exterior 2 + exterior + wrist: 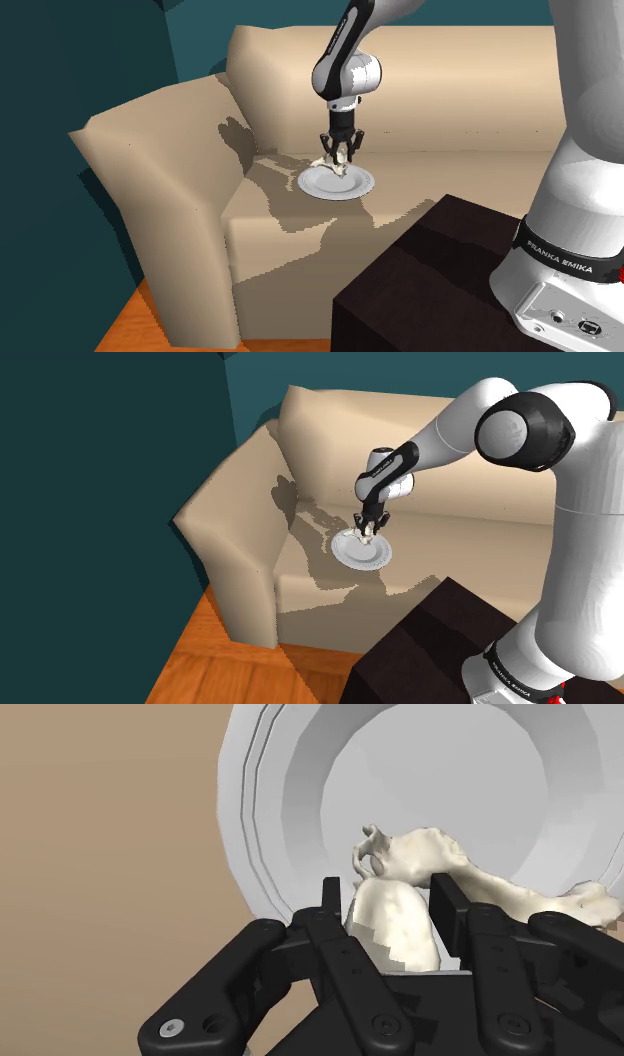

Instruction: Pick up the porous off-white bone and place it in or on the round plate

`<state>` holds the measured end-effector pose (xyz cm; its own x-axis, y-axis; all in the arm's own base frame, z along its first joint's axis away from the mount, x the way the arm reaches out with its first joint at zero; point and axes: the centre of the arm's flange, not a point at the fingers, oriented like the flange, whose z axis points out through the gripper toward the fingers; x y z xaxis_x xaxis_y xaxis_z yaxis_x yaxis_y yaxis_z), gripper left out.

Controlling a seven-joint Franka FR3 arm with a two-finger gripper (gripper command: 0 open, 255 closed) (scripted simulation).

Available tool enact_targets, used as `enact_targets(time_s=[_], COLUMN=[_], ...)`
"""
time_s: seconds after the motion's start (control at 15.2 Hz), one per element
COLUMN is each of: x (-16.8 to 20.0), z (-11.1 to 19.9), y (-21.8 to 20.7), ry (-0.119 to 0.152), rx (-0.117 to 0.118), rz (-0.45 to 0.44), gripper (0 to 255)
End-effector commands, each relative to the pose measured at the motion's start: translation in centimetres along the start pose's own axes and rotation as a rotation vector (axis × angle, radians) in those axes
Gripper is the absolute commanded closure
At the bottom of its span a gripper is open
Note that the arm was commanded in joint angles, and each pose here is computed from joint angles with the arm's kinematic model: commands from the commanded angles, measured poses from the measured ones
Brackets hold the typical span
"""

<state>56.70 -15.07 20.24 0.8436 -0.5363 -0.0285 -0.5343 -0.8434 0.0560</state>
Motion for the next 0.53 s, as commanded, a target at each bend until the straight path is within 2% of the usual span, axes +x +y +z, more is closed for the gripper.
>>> enact_targets(time_s=[0.0,0.26,0.33,0.46], x=[-0.36,-0.36,-0.41,-0.29], z=[0.69,0.69,0.79,0.76], y=[-0.03,-0.03,-0.01,-0.09], ry=[-0.014,-0.014,-0.014,-0.015], rx=[-0.004,-0.004,-0.004,-0.004], rz=[-0.003,-0.003,-0.003,-0.003], gripper=[255,255,0,0])
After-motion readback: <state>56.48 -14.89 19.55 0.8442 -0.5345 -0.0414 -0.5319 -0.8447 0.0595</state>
